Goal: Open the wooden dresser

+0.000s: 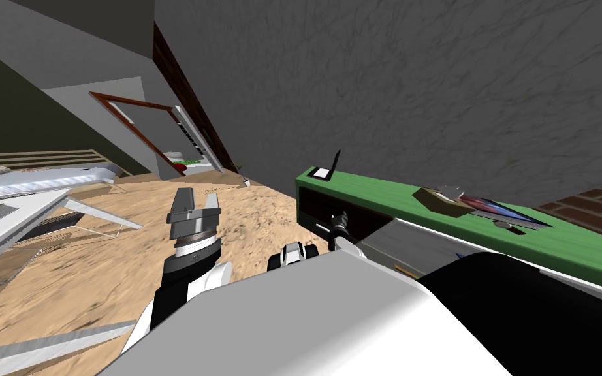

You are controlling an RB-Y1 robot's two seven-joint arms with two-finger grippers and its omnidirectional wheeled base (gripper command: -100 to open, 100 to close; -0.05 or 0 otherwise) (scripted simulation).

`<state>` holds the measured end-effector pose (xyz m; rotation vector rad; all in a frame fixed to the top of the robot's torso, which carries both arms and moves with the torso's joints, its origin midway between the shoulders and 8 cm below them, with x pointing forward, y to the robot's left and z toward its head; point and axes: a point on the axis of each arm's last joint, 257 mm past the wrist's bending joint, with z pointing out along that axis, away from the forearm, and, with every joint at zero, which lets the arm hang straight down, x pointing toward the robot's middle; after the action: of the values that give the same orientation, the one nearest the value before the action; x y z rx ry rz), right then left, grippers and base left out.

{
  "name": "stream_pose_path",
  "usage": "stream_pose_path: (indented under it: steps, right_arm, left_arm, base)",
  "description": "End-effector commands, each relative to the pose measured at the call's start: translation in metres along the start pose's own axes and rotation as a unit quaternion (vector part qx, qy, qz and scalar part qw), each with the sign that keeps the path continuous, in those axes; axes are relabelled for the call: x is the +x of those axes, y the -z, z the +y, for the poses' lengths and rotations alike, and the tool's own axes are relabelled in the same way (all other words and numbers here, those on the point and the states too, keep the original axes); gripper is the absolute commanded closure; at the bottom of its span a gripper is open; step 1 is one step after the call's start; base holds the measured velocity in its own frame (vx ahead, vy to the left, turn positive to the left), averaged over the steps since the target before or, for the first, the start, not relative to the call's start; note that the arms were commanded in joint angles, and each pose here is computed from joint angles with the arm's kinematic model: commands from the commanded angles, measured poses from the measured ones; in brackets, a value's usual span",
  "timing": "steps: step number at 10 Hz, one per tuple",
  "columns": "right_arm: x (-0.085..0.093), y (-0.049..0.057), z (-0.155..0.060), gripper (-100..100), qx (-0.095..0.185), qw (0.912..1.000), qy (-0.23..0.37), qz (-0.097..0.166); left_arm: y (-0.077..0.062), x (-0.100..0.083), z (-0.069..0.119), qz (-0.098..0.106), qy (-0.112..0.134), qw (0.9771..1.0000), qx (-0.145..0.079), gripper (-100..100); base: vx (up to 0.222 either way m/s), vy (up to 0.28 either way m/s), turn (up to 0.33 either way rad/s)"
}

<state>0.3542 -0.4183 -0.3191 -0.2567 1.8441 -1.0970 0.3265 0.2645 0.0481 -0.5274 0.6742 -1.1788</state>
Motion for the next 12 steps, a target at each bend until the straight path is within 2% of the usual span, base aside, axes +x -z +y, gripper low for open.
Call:
stream_pose_path:
  steps: [1, 2, 3, 4, 5, 6, 7, 8, 9, 10, 11, 12]
  right_arm:
    - [0.000, -0.001, -0.005, -100, 0.009, 0.9999, 0.010, -0.003]
    - [-0.021, -0.016, -0.001, -100, 0.016, 0.9996, 0.006, -0.023]
    - [-0.021, -0.021, 0.002, -100, 0.014, 0.9995, 0.013, -0.025]
    - [-0.040, -0.031, 0.003, -100, 0.020, 0.9990, 0.004, -0.041]
    - [-0.046, -0.038, 0.010, -100, 0.014, 0.9987, 0.010, -0.048]
    - [-0.042, -0.040, 0.011, -100, 0.014, 0.9988, 0.015, -0.045]
    - [-0.065, -0.050, 0.016, -100, 0.015, 0.9978, 0.008, -0.063]
    - [-0.071, -0.055, 0.019, -100, 0.012, 0.9975, 0.011, -0.069]
    - [-0.063, -0.056, 0.021, -100, 0.011, 0.9978, 0.018, -0.063]
    - [-0.086, -0.064, 0.026, -100, 0.011, 0.9967, 0.010, -0.080]
    - [-0.093, -0.070, 0.030, -100, 0.007, 0.9962, 0.013, -0.086]
    - [-0.084, -0.071, 0.033, -100, 0.005, 0.9967, 0.021, -0.079]
  left_arm:
    - [0.000, 0.000, 0.000, 0.000, 0.000, 1.0000, 0.000, 0]
    - [0.000, 0.000, 0.000, 0.000, 0.000, 1.0000, 0.000, 0]
    - [0.000, 0.000, 0.000, 0.000, 0.000, 1.0000, 0.000, 0]
    - [0.000, 0.000, 0.000, 0.000, 0.000, 1.0000, 0.000, 0]
    - [0.000, 0.000, 0.000, 0.000, 0.000, 1.0000, 0.000, 0]
    - [0.000, 0.000, 0.000, 0.000, 0.000, 1.0000, 0.000, 0]
    - [0.000, 0.000, 0.000, 0.000, 0.000, 1.0000, 0.000, 0]
    - [0.000, 0.000, 0.000, 0.000, 0.000, 1.0000, 0.000, 0]
    - [0.000, 0.000, 0.000, 0.000, 0.000, 1.0000, 0.000, 0]
    - [0.000, 0.000, 0.000, 0.000, 0.000, 1.0000, 0.000, 0]
    - [0.000, 0.000, 0.000, 0.000, 0.000, 1.0000, 0.000, 0]
    - [0.000, 0.000, 0.000, 0.000, 0.000, 1.0000, 0.000, 0]
  base:
    - [0.036, 0.021, -0.002]
    - [-0.015, 0.014, -0.286]
    - [-0.028, 0.023, -0.150]
    - [-0.038, 0.017, -0.223]
    - [-0.042, 0.015, -0.175]
    - [-0.025, 0.011, 0.016]
    - [-0.031, 0.010, -0.199]
    - [-0.029, 0.015, -0.189]
    - [-0.014, 0.012, -0.006]
    - [-0.031, 0.012, -0.247]
    - [-0.030, 0.014, -0.161]
    - [-0.012, 0.008, 0.016]
